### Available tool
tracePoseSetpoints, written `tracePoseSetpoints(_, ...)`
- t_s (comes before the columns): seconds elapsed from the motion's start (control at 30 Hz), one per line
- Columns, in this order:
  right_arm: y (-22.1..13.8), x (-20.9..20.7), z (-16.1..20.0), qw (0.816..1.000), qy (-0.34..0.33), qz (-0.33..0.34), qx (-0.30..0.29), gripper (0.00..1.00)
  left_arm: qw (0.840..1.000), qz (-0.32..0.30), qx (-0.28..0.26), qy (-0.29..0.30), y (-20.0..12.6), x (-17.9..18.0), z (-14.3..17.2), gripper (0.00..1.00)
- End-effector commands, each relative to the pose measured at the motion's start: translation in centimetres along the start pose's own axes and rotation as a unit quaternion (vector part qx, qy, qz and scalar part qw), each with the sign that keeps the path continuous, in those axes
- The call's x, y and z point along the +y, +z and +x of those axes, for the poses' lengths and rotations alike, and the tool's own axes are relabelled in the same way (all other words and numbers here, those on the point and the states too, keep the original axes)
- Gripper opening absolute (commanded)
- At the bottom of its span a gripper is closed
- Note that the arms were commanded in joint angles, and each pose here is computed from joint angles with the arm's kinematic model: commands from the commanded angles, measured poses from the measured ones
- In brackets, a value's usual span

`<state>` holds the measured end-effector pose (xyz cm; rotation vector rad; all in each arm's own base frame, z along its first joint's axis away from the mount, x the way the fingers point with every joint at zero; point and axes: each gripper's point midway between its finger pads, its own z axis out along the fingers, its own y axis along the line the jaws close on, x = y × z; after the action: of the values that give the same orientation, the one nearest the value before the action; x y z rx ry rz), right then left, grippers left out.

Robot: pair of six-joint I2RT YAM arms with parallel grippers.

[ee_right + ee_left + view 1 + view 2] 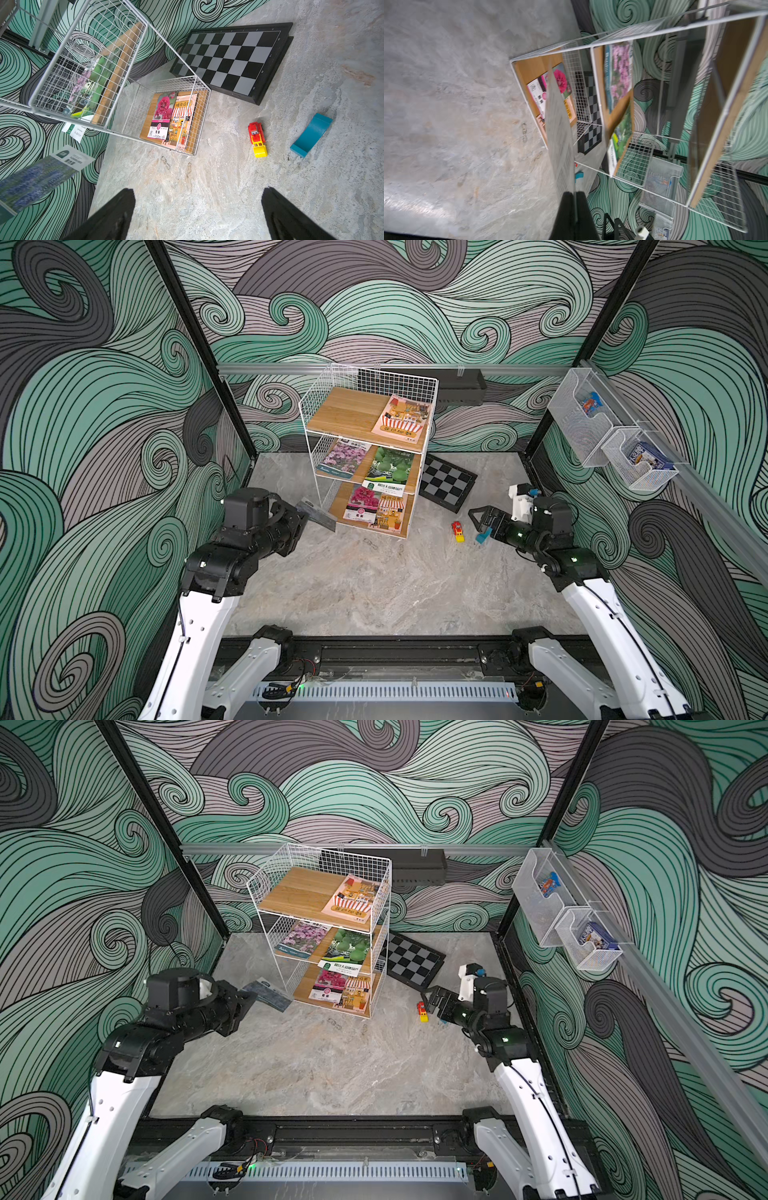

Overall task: Take the seed bag off the shelf
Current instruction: Pick up the seed packet from the shelf, then place the seed packet at the center of the board, then pick up the seed packet from the shelf.

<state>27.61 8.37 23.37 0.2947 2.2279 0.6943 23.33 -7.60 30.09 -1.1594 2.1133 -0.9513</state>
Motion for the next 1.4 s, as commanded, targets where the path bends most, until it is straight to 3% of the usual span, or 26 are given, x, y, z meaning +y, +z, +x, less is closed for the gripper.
tracePoseSetpoints(0.0, 0.1, -0.2, 1.2, 1.0, 0.0, -0.007, 0.01, 0.99, 1.0, -0.008, 0.027, 0.002, 1.5, 2.3, 1.2, 0.0)
tracePoseSetpoints(0.13, 0.2, -0.7, 1.9, 1.0, 0.003, -0.005, 0.015, 0.99, 0.999, -0.022, 0.028, -0.009, 4.9, 5.7, 1.4, 0.0)
tracePoseSetpoints(0.47, 0.5, -1.3, 3.5, 1.0, 0.009, -0.006, 0.029, 0.99, 0.989, -0.138, 0.041, -0.035, 10.4, 14.7, 1.8, 0.0)
tracePoseSetpoints(0.5, 0.5, -1.3, 3.7, 0.999, 0.009, -0.005, 0.031, 0.99, 0.986, -0.156, 0.047, -0.041, 10.3, 15.5, 2.0, 0.04)
tracePoseSetpoints(0.6, 0.6, -1.4, 3.8, 0.999, 0.011, -0.005, 0.034, 0.99, 0.975, -0.209, 0.062, -0.054, 8.5, 16.8, 2.7, 0.5)
tracePoseSetpoints(0.67, 0.7, -1.5, 3.7, 0.999, 0.011, -0.003, 0.035, 0.99, 0.964, -0.249, 0.071, -0.053, 6.6, 17.5, 3.2, 0.71)
tracePoseSetpoints(0.7, 0.7, -1.4, 3.7, 0.999, 0.011, -0.003, 0.035, 0.99, 0.96, -0.262, 0.08, -0.052, 5.7, 17.6, 3.5, 0.79)
tracePoseSetpoints(0.8, 0.8, -1.4, 3.4, 0.999, 0.01, -0.001, 0.034, 0.99, 0.956, -0.272, 0.105, -0.038, 3.1, 16.6, 4.3, 0.83)
tracePoseSetpoints(0.87, 1.0, -1.4, 3.2, 0.999, 0.009, 0.002, 0.035, 0.99, 0.965, -0.234, 0.116, -0.028, 2.1, 14.1, 4.5, 0.83)
tracePoseSetpoints(1.03, 1.5, -1.6, 3.1, 0.999, 0.012, 0.008, 0.043, 0.99, 0.985, -0.099, 0.141, 0.028, 1.0, 2.9, 4.1, 0.83)
tracePoseSetpoints(1.2, 2.0, -1.8, 3.1, 0.999, 0.015, 0.014, 0.049, 0.99, 0.986, 0.008, 0.136, 0.094, 0.6, -10.4, 4.2, 0.84)
tracePoseSetpoints(1.37, 2.0, -1.9, 3.3, 0.998, 0.02, 0.016, 0.05, 0.99, 0.985, 0.063, 0.123, 0.105, 1.9, -18.8, 5.2, 0.87)
